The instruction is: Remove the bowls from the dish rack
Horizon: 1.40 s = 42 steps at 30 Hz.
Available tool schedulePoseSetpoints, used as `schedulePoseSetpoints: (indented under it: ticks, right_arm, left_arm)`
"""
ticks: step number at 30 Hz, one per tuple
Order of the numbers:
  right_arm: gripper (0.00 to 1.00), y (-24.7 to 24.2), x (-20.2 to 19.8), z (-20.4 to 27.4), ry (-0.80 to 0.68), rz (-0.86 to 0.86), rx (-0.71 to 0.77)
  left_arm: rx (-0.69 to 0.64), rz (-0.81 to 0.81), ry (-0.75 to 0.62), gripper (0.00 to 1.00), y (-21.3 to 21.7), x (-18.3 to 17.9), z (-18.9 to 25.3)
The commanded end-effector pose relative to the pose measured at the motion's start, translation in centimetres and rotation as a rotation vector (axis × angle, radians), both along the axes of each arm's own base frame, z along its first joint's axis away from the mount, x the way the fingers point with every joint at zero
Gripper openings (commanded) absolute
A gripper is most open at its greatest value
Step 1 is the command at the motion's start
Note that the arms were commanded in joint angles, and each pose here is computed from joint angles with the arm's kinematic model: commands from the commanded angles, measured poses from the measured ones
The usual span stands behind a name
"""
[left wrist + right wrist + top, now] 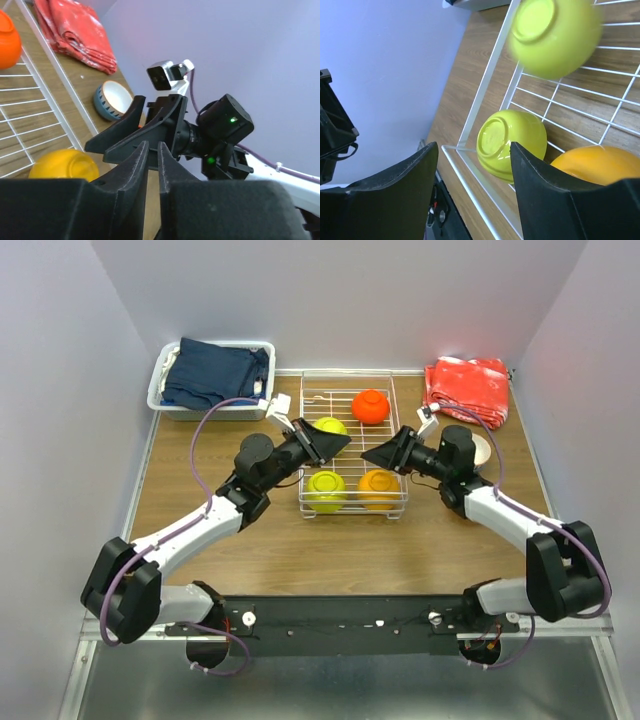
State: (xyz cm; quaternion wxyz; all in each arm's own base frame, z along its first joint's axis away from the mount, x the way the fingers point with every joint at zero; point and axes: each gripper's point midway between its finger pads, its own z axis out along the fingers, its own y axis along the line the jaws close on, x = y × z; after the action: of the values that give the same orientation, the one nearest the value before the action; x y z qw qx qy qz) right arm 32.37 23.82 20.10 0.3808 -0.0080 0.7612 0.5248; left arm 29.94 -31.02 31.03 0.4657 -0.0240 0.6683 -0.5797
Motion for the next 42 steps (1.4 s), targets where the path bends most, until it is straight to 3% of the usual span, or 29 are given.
schedulePoseSetpoints:
  ticks: [1, 3, 7, 15, 17, 24, 31, 42]
  right_arm:
    - [0.68, -0.8, 2.1, -0.4, -0.055, -0.080, -0.134]
    - [0.70, -2.4, 2.2, -2.4, 0.004, -0.136, -0.249]
    - [0.72, -4.1, 2.1, -2.4, -0.019, -0.195, -0.344]
    - [0.76, -6.6, -0.3, -3.8, -0.004, -0.233, -0.452]
    - [0.77, -7.3, -0.7, -3.4, -0.028, -0.257, -0.477]
    - [0.82, -9.6, -2.0, -2.9, -0.061, -0.325, -0.542]
    - [0.90, -11.3, -2.7, -2.9, -0.070, -0.390, -0.591]
    - [0.97, -11.5, -3.6, -3.3, -0.062, -0.381, -0.592]
  left_arm:
    - [0.136, 0.104, -0.029, 0.38, 2.1, 0.6, -1.3]
    - [0.274, 0.170, -0.005, 0.45, 3.5, 1.3, -2.5]
    - [0.495, 0.293, -0.006, 0.60, 6.0, 3.2, -3.8]
    - [0.832, 0.274, -0.004, 0.86, 6.3, 6.2, -6.5]
    - [0.969, 0.251, -0.027, 0.91, 6.1, 7.7, -8.2]
    - [1.264, 0.265, -0.176, 0.98, 4.0, 13.2, -7.8]
    - [1.647, 0.184, -0.321, 0.99, 1.4, 17.8, -12.4]
    - [1.834, 0.199, -0.371, 0.99, -0.1, 22.4, -16.0]
